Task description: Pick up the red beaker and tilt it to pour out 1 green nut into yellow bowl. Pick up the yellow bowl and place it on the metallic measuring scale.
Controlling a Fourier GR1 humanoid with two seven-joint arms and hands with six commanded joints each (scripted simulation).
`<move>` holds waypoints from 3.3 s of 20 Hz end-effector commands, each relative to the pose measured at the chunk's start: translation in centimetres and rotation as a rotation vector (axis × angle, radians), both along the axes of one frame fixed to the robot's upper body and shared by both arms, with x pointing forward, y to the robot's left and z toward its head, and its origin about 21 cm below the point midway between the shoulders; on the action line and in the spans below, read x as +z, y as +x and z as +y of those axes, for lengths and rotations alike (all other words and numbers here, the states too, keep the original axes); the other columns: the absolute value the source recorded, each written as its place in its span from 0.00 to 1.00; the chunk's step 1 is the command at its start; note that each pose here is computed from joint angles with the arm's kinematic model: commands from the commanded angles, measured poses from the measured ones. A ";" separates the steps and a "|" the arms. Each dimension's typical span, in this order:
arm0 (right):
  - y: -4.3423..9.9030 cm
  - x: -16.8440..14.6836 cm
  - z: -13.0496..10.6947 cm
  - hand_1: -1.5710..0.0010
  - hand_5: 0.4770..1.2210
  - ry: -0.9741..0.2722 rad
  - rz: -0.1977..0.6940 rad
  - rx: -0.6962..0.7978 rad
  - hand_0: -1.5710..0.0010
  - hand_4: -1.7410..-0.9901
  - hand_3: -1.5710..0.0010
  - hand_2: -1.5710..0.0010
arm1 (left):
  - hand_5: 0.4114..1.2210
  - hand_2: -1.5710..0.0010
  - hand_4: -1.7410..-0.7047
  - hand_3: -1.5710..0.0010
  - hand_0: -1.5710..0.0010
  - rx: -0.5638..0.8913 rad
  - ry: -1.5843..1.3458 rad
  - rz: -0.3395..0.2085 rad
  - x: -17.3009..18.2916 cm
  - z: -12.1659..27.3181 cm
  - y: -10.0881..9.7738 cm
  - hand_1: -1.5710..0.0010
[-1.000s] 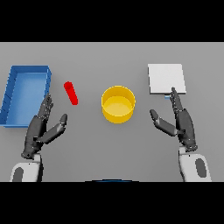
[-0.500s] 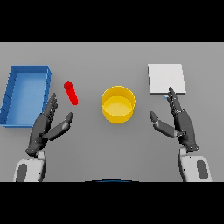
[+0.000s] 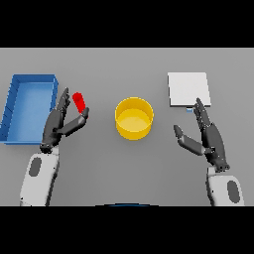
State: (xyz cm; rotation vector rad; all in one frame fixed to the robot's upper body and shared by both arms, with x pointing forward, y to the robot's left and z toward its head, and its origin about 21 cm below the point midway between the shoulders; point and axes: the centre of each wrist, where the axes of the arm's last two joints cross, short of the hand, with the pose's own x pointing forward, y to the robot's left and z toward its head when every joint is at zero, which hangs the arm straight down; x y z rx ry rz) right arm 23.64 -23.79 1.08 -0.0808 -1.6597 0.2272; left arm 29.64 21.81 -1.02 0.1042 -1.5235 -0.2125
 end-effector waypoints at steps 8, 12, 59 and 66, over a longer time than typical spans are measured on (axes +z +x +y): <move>0.6 0.0 0.3 1.00 0.22 -0.018 0.006 -0.021 1.00 0.59 1.00 1.00 | 0.29 1.00 0.49 1.00 1.00 -0.008 0.054 -0.013 -0.9 -1.5 3.5 1.00; 0.8 -0.1 0.0 1.00 0.23 -0.020 0.001 -0.022 1.00 0.59 1.00 1.00 | 0.34 1.00 0.44 1.00 1.00 -0.017 0.042 -0.039 -1.3 -1.7 4.5 1.00; -0.1 -0.1 0.5 1.00 0.29 -0.036 0.004 -0.019 1.00 0.60 1.00 1.00 | 0.97 0.00 0.01 0.00 0.00 -0.469 1.144 -0.250 11.0 -8.9 9.1 0.00; -0.1 -0.2 1.0 1.00 0.22 0.033 0.031 -0.035 1.00 0.61 1.00 1.00 | 0.99 0.00 0.06 0.15 0.00 -0.630 1.542 -0.202 13.0 -11.8 10.3 0.00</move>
